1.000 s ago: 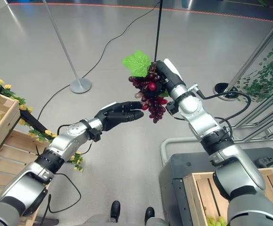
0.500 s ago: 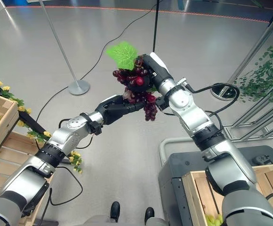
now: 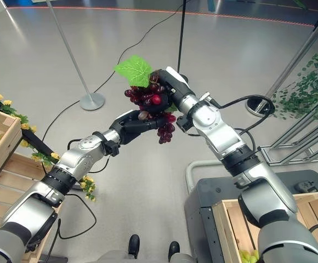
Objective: Pick up the fruits from the basket on one side to the basket on the other side
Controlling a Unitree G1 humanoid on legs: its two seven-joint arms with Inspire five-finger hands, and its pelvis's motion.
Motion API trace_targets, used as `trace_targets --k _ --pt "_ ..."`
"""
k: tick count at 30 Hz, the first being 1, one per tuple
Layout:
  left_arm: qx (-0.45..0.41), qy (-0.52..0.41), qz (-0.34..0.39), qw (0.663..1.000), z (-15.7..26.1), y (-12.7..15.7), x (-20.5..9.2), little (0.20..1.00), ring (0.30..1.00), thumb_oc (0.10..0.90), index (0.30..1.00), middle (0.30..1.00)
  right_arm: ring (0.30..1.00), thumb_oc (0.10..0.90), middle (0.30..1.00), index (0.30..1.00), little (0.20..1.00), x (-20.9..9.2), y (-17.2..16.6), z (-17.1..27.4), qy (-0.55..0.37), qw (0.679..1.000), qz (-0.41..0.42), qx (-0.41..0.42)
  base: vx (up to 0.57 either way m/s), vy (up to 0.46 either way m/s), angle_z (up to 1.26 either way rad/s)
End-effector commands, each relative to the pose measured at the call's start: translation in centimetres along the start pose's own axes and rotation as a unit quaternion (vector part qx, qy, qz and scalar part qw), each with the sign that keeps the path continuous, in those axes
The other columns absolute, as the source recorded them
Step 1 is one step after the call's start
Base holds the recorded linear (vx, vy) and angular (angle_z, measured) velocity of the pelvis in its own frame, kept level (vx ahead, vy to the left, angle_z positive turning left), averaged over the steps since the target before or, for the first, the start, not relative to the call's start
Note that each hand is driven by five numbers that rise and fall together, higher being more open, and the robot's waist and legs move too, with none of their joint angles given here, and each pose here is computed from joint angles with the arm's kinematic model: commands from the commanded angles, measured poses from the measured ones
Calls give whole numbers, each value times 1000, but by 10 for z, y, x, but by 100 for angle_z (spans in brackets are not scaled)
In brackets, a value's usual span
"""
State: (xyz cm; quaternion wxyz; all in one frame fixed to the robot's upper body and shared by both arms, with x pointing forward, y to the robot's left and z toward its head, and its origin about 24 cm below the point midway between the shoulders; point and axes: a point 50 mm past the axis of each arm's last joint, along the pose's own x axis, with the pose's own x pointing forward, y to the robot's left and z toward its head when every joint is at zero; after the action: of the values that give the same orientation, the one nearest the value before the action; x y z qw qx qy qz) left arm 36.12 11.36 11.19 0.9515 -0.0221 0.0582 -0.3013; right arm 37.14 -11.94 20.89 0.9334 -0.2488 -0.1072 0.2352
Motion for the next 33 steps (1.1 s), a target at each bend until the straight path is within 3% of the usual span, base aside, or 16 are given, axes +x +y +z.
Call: trace_targets --k 1,4,5,6,26,27,28,33 --pt "1 -115 -23 993 51 -18 23 900 900 800 900 900 300 400 300 300 300 17 19 56 -110 991 63 37 0 0 0" --pt "10 -130 -8 991 53 -18 21 900 900 800 900 900 300 400 300 300 300 18 23 55 -106 988 78 79 0 0 0" --pt "10 -131 -8 991 53 -18 21 676 676 651 676 676 300 400 300 300 300 18 24 55 -106 988 80 81 0 0 0" --pt "7 -136 -3 991 52 -16 19 300 300 400 300 300 300 400 300 300 300 17 26 54 -105 986 84 96 0 0 0" --pt "-9 -135 10 991 41 -19 20 300 300 400 300 300 300 400 300 300 300 21 30 41 -77 981 111 140 0 0 0" --pt "-15 -136 12 990 40 -18 19 300 300 400 300 300 768 712 768 768 768 21 29 40 -74 982 107 138 0 0 0" --pt "-17 -137 13 990 40 -17 19 300 300 400 300 300 900 800 900 900 900 20 28 40 -73 982 106 136 0 0 0" --pt "-40 -140 14 989 34 -15 16 300 300 400 300 300 900 800 900 900 900 19 23 25 -26 992 82 94 0 0 0"
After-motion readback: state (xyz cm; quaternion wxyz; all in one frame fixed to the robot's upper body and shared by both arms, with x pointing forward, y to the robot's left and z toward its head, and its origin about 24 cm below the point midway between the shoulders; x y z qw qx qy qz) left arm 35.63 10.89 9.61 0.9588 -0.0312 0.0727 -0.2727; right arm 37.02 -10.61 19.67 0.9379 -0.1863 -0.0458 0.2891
